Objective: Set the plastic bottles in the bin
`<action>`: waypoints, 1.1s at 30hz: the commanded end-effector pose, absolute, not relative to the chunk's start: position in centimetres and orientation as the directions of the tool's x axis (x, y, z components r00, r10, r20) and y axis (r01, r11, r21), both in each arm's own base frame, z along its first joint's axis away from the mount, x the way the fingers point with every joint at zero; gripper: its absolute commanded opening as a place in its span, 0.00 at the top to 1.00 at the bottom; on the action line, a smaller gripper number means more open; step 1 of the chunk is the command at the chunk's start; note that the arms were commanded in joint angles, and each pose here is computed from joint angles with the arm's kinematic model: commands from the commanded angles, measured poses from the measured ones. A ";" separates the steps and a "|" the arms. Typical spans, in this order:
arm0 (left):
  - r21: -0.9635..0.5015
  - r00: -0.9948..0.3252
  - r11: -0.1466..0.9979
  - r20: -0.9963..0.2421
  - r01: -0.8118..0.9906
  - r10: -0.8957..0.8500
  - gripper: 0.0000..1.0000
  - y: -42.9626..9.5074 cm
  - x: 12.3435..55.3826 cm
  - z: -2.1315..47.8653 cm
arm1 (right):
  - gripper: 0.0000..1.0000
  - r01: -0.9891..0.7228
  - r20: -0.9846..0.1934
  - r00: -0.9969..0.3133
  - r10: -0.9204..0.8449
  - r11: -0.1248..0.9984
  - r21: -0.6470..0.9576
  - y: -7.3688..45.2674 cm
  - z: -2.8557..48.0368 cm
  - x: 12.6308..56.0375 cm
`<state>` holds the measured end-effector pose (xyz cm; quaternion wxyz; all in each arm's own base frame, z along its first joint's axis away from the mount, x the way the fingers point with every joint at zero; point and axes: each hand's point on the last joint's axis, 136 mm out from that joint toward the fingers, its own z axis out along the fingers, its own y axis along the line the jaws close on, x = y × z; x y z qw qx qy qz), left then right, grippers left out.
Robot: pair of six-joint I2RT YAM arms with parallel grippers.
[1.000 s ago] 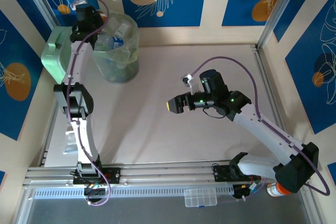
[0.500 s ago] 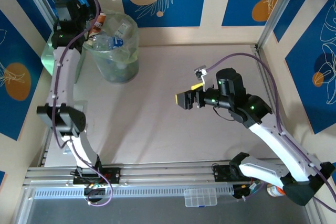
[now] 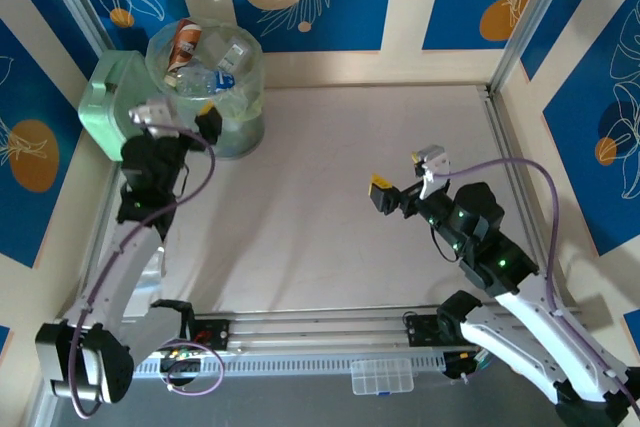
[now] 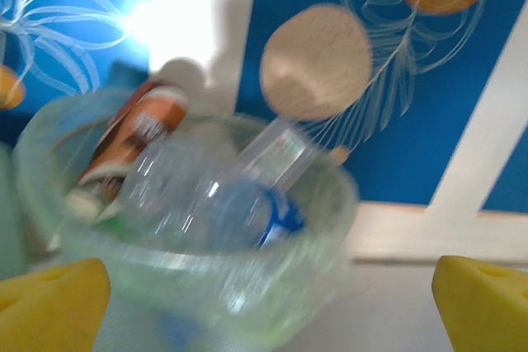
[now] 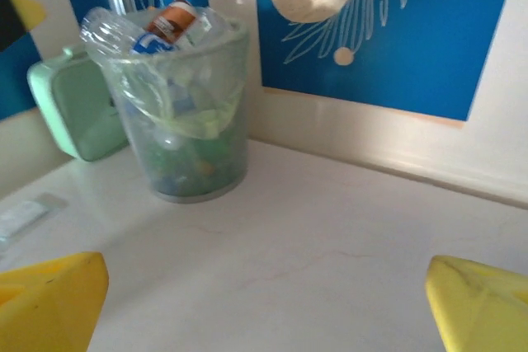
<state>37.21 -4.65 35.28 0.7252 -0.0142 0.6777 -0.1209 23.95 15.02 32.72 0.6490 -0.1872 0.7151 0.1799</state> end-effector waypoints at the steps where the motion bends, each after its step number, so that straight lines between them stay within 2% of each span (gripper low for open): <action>1: -0.012 0.271 0.998 -0.962 0.064 -0.029 0.00 -3.0 35.3 34.8 | 0.01 -0.373 -0.986 0.134 -0.097 0.917 -0.141 13.0 33.9 25.6; 3: 0.099 0.264 0.993 -0.961 0.058 0.080 0.00 -3.4 35.2 31.1 | 0.01 -0.302 -0.983 0.128 -0.131 0.939 -0.165 11.7 32.2 26.8; 5: 0.132 0.223 0.991 -0.967 0.025 0.123 0.00 -2.9 35.6 27.5 | 0.01 -0.257 -0.984 0.106 -0.144 0.952 -0.167 10.4 30.5 28.0; 9: 0.019 -0.017 0.980 -1.000 -0.198 0.016 0.00 1.3 36.9 19.0 | 0.01 -0.302 -0.987 -0.002 -0.161 0.941 -0.153 9.6 26.1 30.3; 10: -0.011 -0.038 0.970 -0.999 -0.241 -0.021 0.00 2.0 37.2 17.6 | 0.01 -0.311 -0.985 -0.047 -0.168 0.939 -0.146 9.5 24.8 30.9; 14: -0.030 0.042 0.984 -0.999 -0.175 -0.023 0.00 0.9 37.6 17.0 | 0.01 -0.222 -0.981 -0.170 -0.090 0.974 -0.051 7.1 20.9 33.3; 16: -0.041 0.019 0.988 -0.999 -0.147 -0.039 0.00 0.3 38.3 16.0 | 0.01 -0.162 -0.973 -0.221 -0.062 0.986 -0.026 5.9 19.1 34.6; 21: 0.029 0.023 0.999 -0.999 -0.026 0.030 0.00 -1.8 38.3 17.2 | 0.01 -0.103 -0.944 -0.318 -0.087 0.993 -0.057 4.4 15.9 36.4; 24: 0.072 0.004 0.996 -0.997 -0.052 0.072 0.00 -1.3 37.9 18.3 | 0.01 -0.053 -0.932 -0.356 -0.066 0.997 -0.050 3.1 14.3 37.0; 27: 0.132 -0.049 0.991 -0.990 0.031 0.134 0.00 -2.5 37.5 18.8 | 0.01 -0.034 -0.926 -0.374 -0.051 0.999 -0.041 2.3 12.6 37.6; 33: 0.083 -0.158 0.996 -0.984 -0.035 0.076 0.00 -1.1 35.9 15.2 | 0.01 0.088 -0.914 -0.396 0.086 0.995 0.055 0.2 11.4 39.4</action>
